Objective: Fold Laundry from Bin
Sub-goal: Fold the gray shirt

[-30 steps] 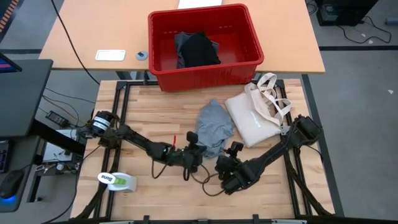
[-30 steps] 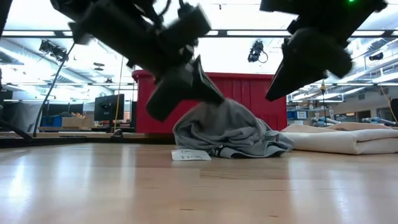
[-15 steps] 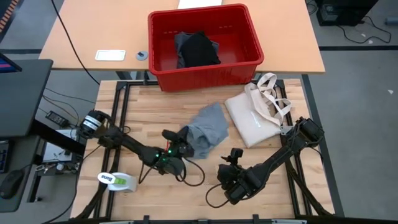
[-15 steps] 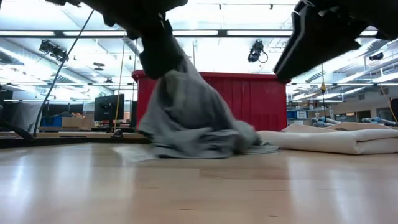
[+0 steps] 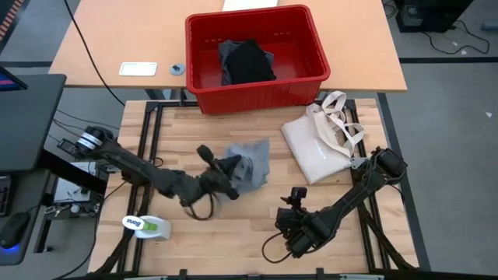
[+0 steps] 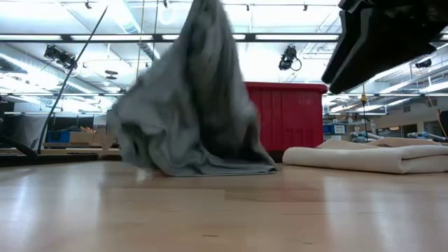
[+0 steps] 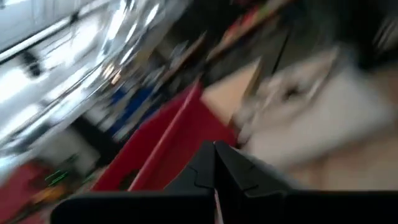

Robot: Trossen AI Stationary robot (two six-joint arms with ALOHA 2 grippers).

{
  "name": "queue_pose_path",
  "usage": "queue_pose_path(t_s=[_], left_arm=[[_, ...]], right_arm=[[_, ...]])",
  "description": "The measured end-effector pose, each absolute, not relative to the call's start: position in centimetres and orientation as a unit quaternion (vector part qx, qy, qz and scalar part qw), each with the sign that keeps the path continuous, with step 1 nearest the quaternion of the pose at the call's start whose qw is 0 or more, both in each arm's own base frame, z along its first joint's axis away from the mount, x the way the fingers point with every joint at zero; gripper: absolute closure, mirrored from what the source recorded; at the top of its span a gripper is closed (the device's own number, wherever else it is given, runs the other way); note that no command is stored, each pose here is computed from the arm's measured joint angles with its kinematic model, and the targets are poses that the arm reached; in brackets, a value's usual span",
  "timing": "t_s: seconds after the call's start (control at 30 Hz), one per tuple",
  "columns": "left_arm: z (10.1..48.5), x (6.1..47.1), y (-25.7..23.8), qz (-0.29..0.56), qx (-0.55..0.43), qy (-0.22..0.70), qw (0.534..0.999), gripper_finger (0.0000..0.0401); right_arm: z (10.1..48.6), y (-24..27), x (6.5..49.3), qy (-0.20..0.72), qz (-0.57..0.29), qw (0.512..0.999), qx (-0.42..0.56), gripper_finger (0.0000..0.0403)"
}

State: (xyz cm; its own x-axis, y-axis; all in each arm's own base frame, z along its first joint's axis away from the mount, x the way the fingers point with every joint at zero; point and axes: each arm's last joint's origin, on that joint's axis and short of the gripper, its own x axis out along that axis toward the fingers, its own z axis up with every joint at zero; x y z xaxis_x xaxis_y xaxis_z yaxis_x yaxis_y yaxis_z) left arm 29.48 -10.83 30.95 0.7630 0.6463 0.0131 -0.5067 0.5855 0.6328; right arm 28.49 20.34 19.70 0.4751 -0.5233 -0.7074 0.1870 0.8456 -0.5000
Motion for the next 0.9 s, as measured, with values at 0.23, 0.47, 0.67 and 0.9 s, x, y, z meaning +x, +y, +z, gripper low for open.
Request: queue_pose_path(t_s=[0.23, 0.47, 0.67, 0.9], left_arm=[[37.1, 27.2, -7.7, 0.283, 0.225, -0.082, 0.929, 0.0394], [39.1, 26.5, -4.3, 0.319, 0.087, -0.185, 0.926, 0.0394], [39.5, 26.6, -3.3, 0.318, -0.004, -0.225, 0.921, 0.0394], [41.8, 26.2, -3.7, 0.313, -0.020, -0.254, 0.915, 0.0394]], right_arm=[[20.5, 20.8, 28.8, 0.434, -0.193, 0.856, -0.203, 0.0207], [22.3, 22.3, 29.0, 0.304, -0.227, 0.888, -0.258, 0.0207], [22.8, 22.1, 30.6, 0.283, -0.221, 0.892, -0.276, 0.0207], [24.3, 22.6, 32.8, 0.240, -0.169, 0.910, -0.292, 0.0205]])
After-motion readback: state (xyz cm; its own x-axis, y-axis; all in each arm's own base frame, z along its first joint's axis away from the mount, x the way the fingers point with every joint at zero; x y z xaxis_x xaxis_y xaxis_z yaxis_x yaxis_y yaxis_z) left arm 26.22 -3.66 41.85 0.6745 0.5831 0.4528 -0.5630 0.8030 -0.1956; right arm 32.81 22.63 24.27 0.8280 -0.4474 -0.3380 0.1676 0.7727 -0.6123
